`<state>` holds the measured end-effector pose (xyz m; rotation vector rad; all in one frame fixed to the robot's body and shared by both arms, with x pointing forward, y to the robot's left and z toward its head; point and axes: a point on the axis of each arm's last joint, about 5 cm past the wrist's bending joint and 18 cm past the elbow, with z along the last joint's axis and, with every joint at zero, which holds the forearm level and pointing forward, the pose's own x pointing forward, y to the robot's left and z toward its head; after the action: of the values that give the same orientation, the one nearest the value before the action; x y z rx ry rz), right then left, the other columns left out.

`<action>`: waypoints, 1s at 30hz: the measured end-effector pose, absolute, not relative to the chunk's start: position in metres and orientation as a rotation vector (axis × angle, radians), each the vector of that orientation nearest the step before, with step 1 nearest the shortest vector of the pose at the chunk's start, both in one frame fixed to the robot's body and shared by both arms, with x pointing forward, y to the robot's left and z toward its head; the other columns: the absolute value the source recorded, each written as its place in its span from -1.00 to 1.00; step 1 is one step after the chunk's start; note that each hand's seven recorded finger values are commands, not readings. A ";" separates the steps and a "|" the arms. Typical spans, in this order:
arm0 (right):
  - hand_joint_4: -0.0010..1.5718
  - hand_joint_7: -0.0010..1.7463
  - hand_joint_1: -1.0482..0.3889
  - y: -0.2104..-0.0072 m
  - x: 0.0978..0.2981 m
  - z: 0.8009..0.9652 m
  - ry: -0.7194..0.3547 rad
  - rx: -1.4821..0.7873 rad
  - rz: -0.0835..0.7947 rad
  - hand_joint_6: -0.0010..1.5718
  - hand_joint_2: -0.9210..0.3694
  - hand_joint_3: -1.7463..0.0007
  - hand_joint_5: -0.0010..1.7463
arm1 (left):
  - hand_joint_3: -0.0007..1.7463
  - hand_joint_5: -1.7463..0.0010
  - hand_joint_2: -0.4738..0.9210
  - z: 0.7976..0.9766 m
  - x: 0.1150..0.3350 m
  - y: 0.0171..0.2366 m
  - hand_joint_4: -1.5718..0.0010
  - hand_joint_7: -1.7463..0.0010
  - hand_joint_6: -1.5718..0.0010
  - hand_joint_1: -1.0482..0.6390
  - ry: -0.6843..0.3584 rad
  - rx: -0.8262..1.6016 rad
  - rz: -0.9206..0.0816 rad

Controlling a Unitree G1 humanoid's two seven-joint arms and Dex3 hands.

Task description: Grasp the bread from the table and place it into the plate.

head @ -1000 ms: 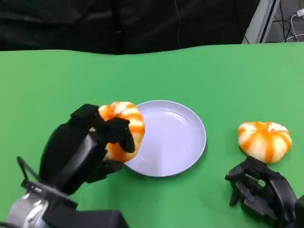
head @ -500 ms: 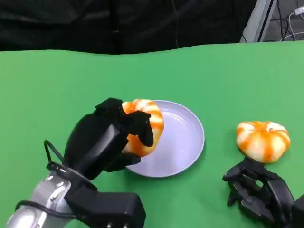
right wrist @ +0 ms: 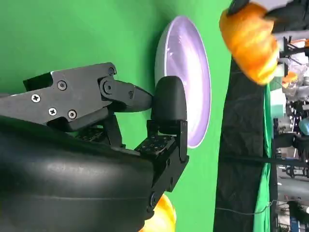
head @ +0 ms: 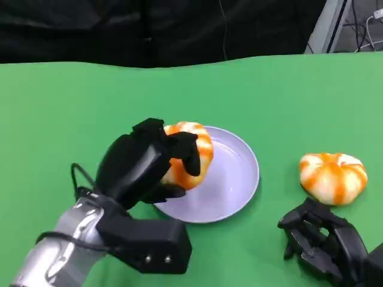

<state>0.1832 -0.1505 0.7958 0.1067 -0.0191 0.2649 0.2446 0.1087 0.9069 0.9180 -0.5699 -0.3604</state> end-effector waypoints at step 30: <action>-0.08 0.68 0.05 -0.142 0.183 0.797 -0.030 0.083 0.256 -0.17 -1.00 0.39 1.00 | -0.99 -0.87 0.88 0.875 0.275 0.078 0.45 -0.48 0.25 0.19 -0.461 0.920 -0.535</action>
<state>0.1834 -0.1423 0.7970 0.0830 -0.0305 0.2563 0.2747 0.0783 0.8749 0.9205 -0.4607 -0.5350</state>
